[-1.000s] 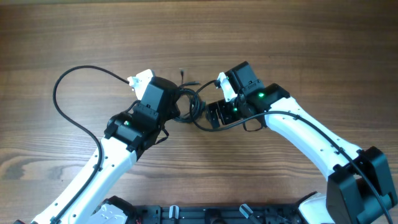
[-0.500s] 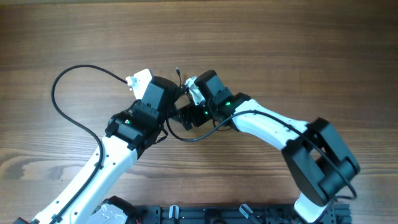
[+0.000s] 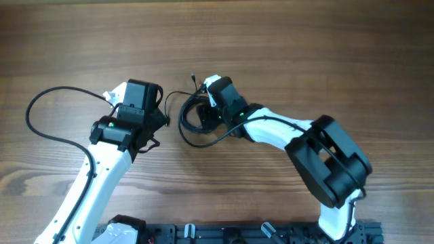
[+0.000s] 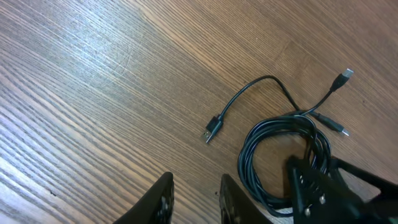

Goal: Untangle cables

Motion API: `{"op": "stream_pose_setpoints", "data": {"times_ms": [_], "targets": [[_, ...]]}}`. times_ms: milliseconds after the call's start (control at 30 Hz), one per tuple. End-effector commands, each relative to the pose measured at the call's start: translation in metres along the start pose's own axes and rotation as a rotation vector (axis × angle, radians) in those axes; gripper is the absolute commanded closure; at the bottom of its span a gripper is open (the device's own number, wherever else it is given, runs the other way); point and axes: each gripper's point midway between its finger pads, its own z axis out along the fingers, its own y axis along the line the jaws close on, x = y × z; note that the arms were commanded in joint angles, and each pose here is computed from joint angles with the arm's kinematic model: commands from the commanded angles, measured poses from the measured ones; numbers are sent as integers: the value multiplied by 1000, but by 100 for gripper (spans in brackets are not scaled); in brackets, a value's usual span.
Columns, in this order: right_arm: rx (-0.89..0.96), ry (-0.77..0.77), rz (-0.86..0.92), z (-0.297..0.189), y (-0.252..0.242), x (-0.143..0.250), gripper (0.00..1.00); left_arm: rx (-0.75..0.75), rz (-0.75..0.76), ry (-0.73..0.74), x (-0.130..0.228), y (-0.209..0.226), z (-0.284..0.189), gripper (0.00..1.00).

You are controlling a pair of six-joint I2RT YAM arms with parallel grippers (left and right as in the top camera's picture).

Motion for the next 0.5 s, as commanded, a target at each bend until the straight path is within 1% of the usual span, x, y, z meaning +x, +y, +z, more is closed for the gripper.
{"op": "stream_pose_setpoints", "data": {"times_ms": [0, 33, 67, 100, 133, 200, 233, 267, 300, 333, 367, 400, 433, 467], "targets": [[57, 115, 25, 25, -19, 44, 39, 15, -13, 9, 0, -3, -2, 73], [60, 125, 25, 25, -20, 47, 47, 16, -13, 10, 0, -3, -2, 72], [62, 136, 24, 25, -20, 49, 59, 15, -13, 11, 0, -3, -2, 72], [66, 148, 24, 21, -20, 49, 86, 13, -12, 13, 1, -2, -2, 72], [69, 161, 22, 17, -20, 48, 96, 11, -11, 16, 1, -2, -2, 72], [81, 189, 26, 0, -21, 41, 96, 18, -9, 30, 4, -3, -2, 72], [83, 195, -2, -28, -19, 24, 96, 48, -7, 65, 10, -8, -2, 74], [81, 182, -19, -46, -17, 12, 96, 80, -7, 100, 16, -14, -3, 77], [74, 156, -35, -62, -14, 0, 96, 110, -7, 134, 22, -19, -4, 83], [74, 113, -48, -81, -11, -14, 96, 142, -1, 169, 28, -24, -6, 90], [107, 55, -51, -104, -13, -31, 96, 190, 54, 201, 36, -34, -9, 96], [149, 11, -51, -120, -19, -42, 96, 213, 91, 209, 40, -39, -11, 96], [227, -65, -44, -148, -29, -59, 96, 230, 135, 214, 45, -44, -13, 96], [258, -105, -42, -163, -33, -67, 96, 239, 157, 215, 48, -48, -14, 96]]}}
